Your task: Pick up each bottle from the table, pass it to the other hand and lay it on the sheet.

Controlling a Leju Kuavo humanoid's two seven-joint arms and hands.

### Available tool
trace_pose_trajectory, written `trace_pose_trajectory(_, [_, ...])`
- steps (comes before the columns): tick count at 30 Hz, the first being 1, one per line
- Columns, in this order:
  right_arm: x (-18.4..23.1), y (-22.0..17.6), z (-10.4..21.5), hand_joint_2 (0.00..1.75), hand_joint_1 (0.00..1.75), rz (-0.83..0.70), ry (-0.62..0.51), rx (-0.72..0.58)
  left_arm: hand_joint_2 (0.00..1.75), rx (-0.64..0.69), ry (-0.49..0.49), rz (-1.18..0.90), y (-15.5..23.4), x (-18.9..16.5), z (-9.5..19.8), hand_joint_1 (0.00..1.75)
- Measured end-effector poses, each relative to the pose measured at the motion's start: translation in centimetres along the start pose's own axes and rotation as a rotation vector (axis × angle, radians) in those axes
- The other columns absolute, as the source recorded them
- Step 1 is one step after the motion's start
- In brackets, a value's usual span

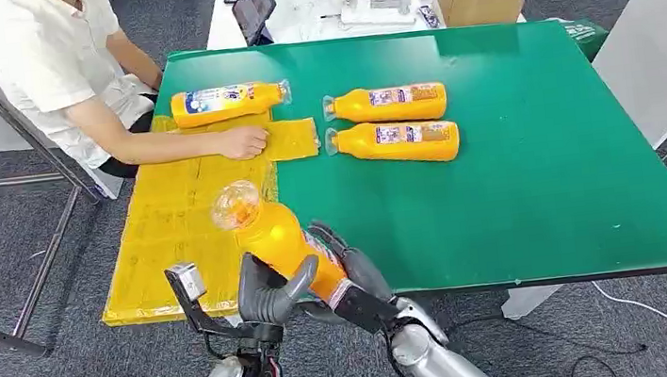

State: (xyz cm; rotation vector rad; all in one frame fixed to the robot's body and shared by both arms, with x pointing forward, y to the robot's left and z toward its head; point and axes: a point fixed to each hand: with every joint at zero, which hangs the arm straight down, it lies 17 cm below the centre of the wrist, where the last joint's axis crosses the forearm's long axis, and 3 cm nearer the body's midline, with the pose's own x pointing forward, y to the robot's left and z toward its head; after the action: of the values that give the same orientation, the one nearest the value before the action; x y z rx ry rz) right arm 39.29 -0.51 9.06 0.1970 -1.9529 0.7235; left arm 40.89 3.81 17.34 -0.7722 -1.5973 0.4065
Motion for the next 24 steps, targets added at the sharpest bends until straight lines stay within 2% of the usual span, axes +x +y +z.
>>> trace_pose_trajectory(2, [0.8,-1.8,-0.1,0.0,0.0,0.09,-0.027,-0.108,1.75,0.003,-0.019,-0.017,0.0,0.5,0.0,1.75])
trace_pose_trajectory(5, [3.0,-4.8,0.4,0.0,0.0,0.286,-0.093,-0.284,1.75,0.079,-0.05,-0.142,2.0,1.1,-0.3,1.75])
trace_pose_trajectory(9, [5.5,-5.0,1.9,0.0,0.0,0.485,-0.189,-0.297,1.75,0.185,-0.141,-0.394,5.7,3.0,-0.2,1.75])
trace_pose_trajectory(20, [6.2,-8.1,4.0,0.0,0.0,0.562,-0.167,-0.394,1.75,0.2,-0.125,-0.438,8.1,3.5,-0.3,1.75])
trace_pose_trajectory(22, [6.7,-9.0,4.6,0.0,0.0,0.603,-0.167,-0.419,1.75,0.242,-0.206,-0.613,9.0,5.3,-0.3,1.75])
trace_pose_trajectory(24, [7.9,-10.5,5.1,0.0,0.0,0.669,-0.175,-0.462,1.75,0.233,-0.339,-0.929,8.4,7.7,-0.7,1.75])
